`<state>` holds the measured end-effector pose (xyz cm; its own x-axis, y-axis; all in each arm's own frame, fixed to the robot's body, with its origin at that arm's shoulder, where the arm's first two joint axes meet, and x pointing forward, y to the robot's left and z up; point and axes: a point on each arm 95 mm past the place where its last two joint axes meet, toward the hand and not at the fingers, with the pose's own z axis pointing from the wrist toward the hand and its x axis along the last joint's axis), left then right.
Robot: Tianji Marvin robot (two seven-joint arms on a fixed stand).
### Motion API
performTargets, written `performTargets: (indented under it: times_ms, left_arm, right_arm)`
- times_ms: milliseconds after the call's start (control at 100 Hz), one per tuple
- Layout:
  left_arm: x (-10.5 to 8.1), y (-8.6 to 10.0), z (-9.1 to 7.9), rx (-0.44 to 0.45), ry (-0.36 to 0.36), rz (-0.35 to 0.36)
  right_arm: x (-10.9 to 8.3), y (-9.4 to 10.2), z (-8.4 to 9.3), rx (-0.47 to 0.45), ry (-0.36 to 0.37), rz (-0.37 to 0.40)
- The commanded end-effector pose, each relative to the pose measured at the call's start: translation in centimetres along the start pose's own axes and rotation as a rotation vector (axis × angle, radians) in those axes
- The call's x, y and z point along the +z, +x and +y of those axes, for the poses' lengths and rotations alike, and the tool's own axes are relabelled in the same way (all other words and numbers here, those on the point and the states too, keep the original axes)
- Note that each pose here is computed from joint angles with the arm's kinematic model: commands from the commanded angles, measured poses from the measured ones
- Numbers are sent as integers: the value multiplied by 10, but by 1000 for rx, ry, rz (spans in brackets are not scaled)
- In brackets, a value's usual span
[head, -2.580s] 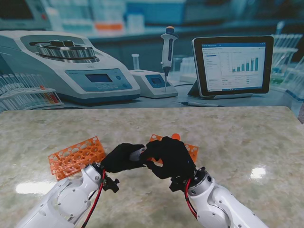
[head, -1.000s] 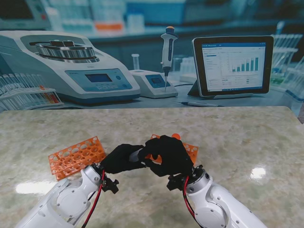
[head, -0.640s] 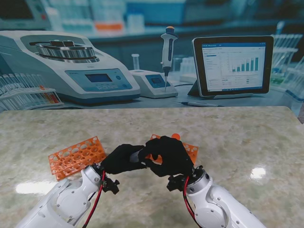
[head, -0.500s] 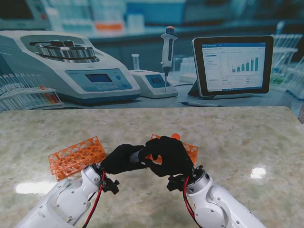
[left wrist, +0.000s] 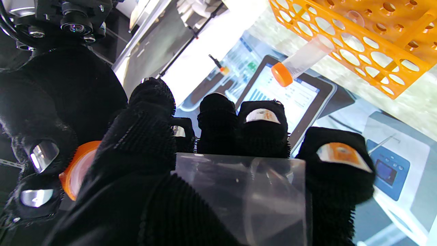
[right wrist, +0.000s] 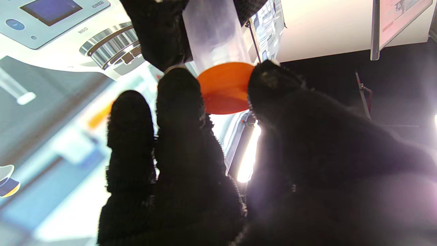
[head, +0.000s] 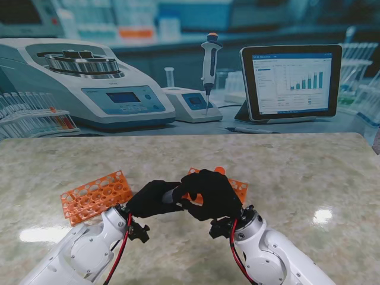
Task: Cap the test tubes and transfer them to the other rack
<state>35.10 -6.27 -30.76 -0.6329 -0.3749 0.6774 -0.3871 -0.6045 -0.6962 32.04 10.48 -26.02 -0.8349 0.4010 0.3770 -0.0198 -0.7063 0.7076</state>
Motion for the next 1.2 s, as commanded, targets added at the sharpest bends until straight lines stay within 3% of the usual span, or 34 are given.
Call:
performTargets:
  times_ms: [0, 1190]
  left_arm:
    - [5, 7, 0, -2, -2, 19]
    - [6, 8, 0, -2, -5, 18]
  right_arm:
    - [-2, 2, -6, 14, 17, 4]
    - [-2, -2, -6, 71, 58, 25]
